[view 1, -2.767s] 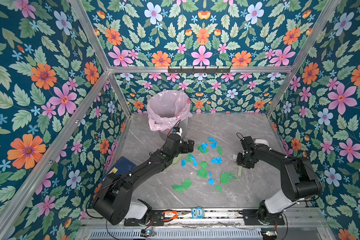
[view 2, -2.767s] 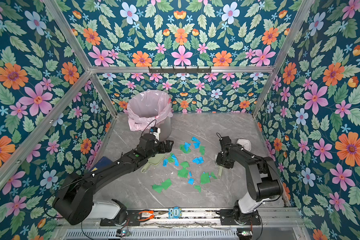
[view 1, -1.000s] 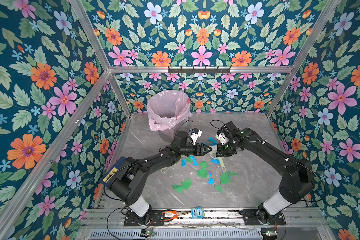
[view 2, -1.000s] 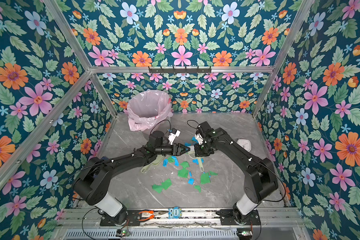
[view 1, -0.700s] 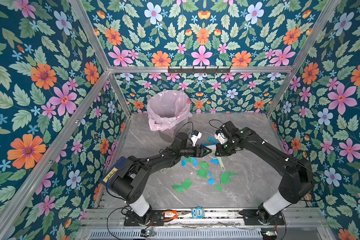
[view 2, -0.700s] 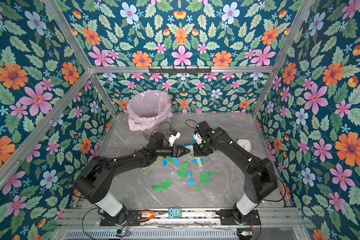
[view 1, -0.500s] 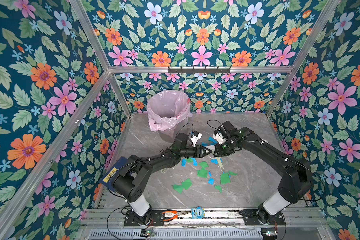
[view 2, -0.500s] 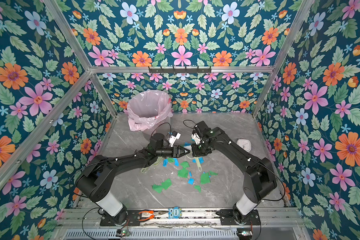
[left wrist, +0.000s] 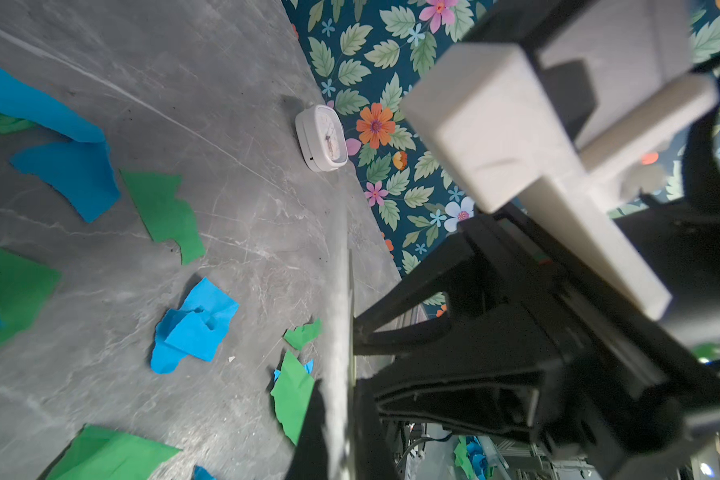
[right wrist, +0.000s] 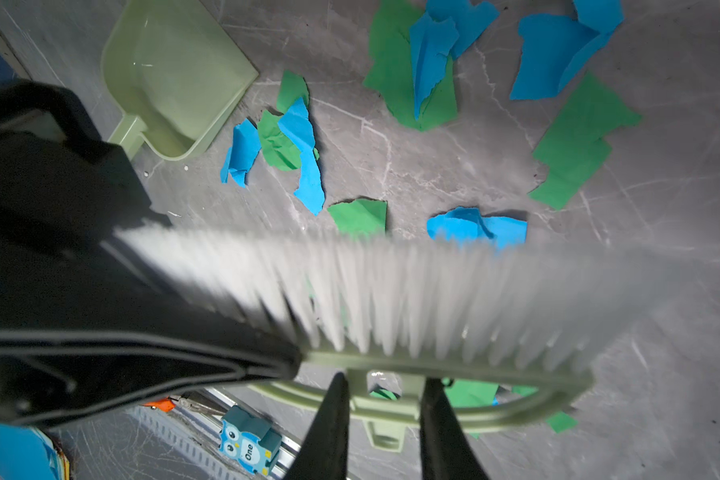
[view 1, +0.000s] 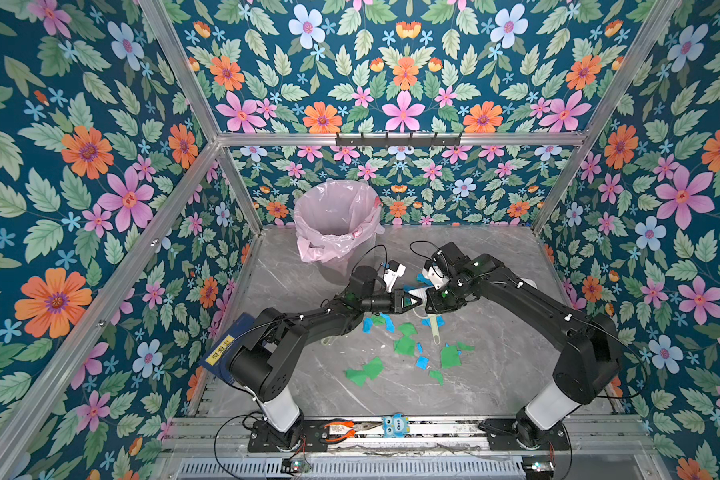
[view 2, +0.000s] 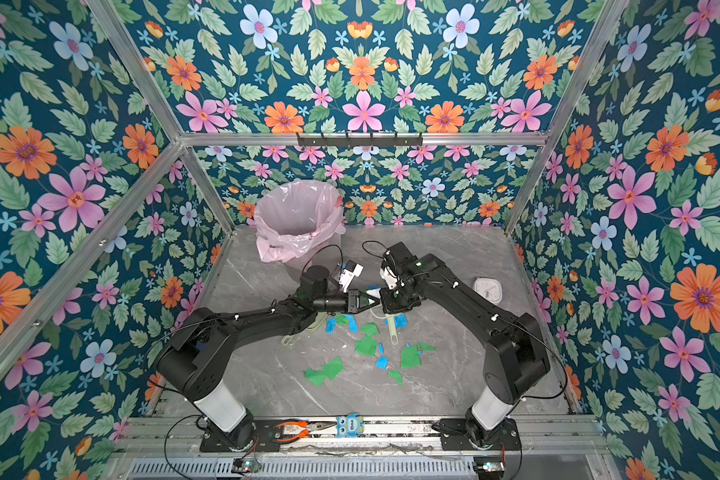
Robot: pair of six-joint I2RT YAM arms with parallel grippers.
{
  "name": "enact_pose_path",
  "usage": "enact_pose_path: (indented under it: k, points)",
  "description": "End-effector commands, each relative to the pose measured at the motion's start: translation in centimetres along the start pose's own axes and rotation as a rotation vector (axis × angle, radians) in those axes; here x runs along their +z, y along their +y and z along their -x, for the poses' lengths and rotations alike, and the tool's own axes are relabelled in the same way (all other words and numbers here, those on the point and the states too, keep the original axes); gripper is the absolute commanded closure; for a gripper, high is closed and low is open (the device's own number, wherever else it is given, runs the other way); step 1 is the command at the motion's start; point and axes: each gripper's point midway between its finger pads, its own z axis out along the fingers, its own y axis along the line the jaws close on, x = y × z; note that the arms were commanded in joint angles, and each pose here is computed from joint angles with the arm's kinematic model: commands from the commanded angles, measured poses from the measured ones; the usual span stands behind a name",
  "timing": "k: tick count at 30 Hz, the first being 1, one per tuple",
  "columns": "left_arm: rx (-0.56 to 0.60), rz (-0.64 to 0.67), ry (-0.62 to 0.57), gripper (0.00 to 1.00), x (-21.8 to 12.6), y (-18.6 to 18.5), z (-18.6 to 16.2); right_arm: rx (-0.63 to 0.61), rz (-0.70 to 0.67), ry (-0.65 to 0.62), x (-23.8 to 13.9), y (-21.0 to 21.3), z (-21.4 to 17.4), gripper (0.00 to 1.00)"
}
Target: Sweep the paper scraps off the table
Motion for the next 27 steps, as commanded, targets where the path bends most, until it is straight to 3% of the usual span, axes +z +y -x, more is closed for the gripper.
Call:
enact_pose_path:
  k: [1,8,11,15,17,22,27]
  points:
    - [0.000,0.009,-0.013,1.00,0.0,0.3,0.3,0.012,-0.019,-0.055,-0.1,0.0,1.3,0.76]
    - [-0.030,0.017,-0.091,1.00,-0.4,0.4,1.9,0.095,-0.013,-0.214,-2.6,-0.4,3.3,0.56]
    - [-0.057,0.012,-0.211,1.00,-1.4,-0.3,3.9,0.181,0.058,-0.295,-4.2,-1.0,3.6,0.55]
    - [-0.094,0.021,-0.389,1.00,-3.1,-1.3,7.0,0.343,0.233,-0.424,-5.6,-2.1,3.5,0.69]
    - [-0.127,-0.017,-0.473,1.00,-3.9,-2.1,8.2,0.418,0.322,-0.479,-6.3,-2.5,3.4,0.71]
    - [-0.250,-0.094,-0.635,1.00,-5.7,-1.8,9.2,0.488,0.415,-0.592,-8.5,-2.8,3.2,0.68]
    - [-0.289,-0.130,-0.709,1.00,-6.8,-2.3,9.2,0.523,0.475,-0.631,-9.3,-2.6,3.0,0.55]
